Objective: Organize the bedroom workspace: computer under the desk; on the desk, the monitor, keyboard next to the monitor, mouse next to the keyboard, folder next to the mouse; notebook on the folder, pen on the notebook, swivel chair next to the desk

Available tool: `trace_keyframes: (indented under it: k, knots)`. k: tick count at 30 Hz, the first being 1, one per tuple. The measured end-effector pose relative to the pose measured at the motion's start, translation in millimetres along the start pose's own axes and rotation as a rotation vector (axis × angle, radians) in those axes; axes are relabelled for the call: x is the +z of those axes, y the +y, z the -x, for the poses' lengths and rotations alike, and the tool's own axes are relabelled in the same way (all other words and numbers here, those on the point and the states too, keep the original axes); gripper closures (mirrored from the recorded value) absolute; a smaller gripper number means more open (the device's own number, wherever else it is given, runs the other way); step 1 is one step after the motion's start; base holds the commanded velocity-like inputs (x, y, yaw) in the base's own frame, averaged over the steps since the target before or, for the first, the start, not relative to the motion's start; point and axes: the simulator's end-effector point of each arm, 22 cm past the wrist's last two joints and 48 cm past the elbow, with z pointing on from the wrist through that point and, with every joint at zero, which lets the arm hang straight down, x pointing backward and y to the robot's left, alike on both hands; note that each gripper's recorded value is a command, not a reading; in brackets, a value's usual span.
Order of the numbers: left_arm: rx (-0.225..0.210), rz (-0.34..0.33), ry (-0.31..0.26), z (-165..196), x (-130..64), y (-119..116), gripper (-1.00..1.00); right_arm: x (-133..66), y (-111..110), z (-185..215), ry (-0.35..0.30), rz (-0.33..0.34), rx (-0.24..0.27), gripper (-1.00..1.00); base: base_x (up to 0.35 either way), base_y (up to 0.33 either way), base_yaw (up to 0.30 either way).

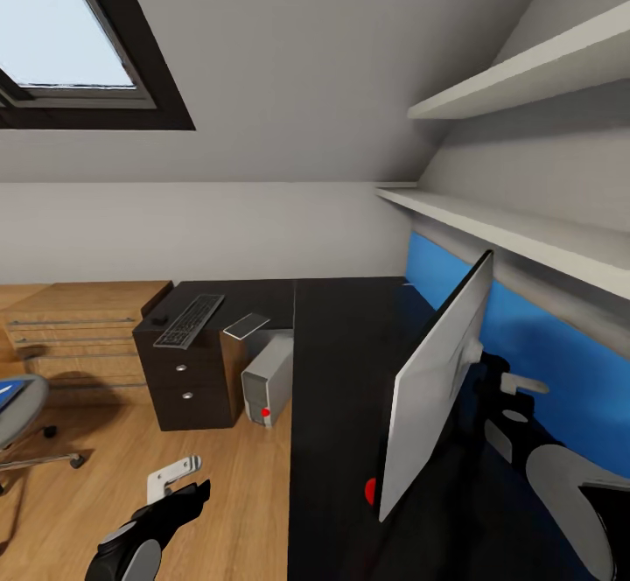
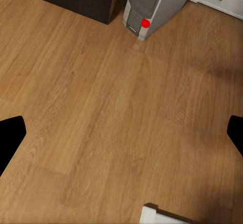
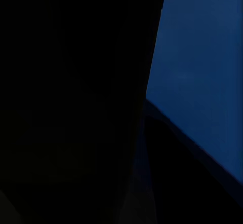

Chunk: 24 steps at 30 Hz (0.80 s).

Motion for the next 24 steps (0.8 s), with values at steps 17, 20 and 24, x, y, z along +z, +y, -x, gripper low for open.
trace_keyframes:
  k: [17,20,24]
  knots:
    - [-0.003,0.001,-0.002,1.2,-0.4,1.0,-1.0,0.0,-0.3,0.1,0.0,-0.002,0.0,1.0,0.0,-0.024,0.0]
    - [-0.003,0.001,-0.003,1.4,-0.4,1.0,-1.0,0.0,-0.3,0.1,0.0,-0.002,0.0,1.0,0.0,-0.003,0.0]
    - [-0.003,0.001,-0.003,1.4,-0.6,1.0,-1.0,-0.2,-0.5,0.4,-0.001,-0.002,-0.002,1.0,0.018,-0.001,0.0]
